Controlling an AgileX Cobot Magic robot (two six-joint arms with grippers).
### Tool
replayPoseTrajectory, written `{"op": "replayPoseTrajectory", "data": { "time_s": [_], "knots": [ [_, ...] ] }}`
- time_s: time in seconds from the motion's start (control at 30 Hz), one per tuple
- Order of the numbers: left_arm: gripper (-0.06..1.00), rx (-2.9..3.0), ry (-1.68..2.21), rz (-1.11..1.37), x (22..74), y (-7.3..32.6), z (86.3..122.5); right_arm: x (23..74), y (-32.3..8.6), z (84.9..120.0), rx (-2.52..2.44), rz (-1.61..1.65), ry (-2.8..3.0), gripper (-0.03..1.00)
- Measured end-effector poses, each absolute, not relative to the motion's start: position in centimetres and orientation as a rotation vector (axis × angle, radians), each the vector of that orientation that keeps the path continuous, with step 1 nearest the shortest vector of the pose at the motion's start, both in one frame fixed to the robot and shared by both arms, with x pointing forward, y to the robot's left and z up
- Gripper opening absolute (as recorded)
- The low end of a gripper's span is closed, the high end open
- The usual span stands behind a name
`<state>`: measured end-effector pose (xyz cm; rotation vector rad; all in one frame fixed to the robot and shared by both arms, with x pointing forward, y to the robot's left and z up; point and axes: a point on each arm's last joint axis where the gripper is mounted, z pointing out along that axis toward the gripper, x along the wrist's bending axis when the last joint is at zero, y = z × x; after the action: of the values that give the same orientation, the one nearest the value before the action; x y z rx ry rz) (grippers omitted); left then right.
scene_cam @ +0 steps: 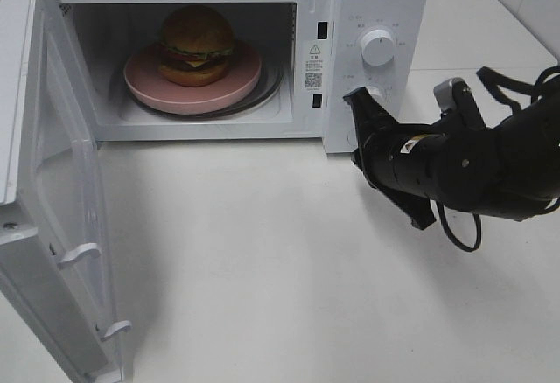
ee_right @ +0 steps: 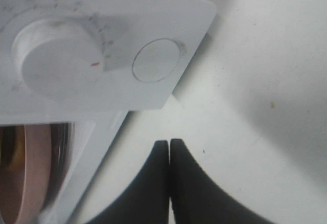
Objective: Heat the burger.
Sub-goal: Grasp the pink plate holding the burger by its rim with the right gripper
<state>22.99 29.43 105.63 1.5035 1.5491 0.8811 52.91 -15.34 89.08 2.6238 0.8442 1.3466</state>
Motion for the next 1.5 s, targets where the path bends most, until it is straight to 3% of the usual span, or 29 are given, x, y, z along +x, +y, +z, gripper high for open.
{"op": "replayPoseTrajectory", "data": {
  "time_s": [0.67, 1.13, 1.5],
  "knots": [
    [0.99, 1.504, 1.549, 0.881, 23.0, 29.4, 105.6, 48.9, -14.1, 92.6, 1.921, 0.659, 2.352, 0.03],
    [0.99, 1.504, 1.549, 0.881, 23.0, 29.4, 105.6, 49.7, -14.6, 96.3, 1.219, 0.157, 2.836, 0.06],
    [0.99, 1.504, 1.549, 0.881, 23.0, 29.4, 105.6, 51.7, -14.5, 99.2, 0.6, 0.075, 2.9, 0.1]
  ]
}}
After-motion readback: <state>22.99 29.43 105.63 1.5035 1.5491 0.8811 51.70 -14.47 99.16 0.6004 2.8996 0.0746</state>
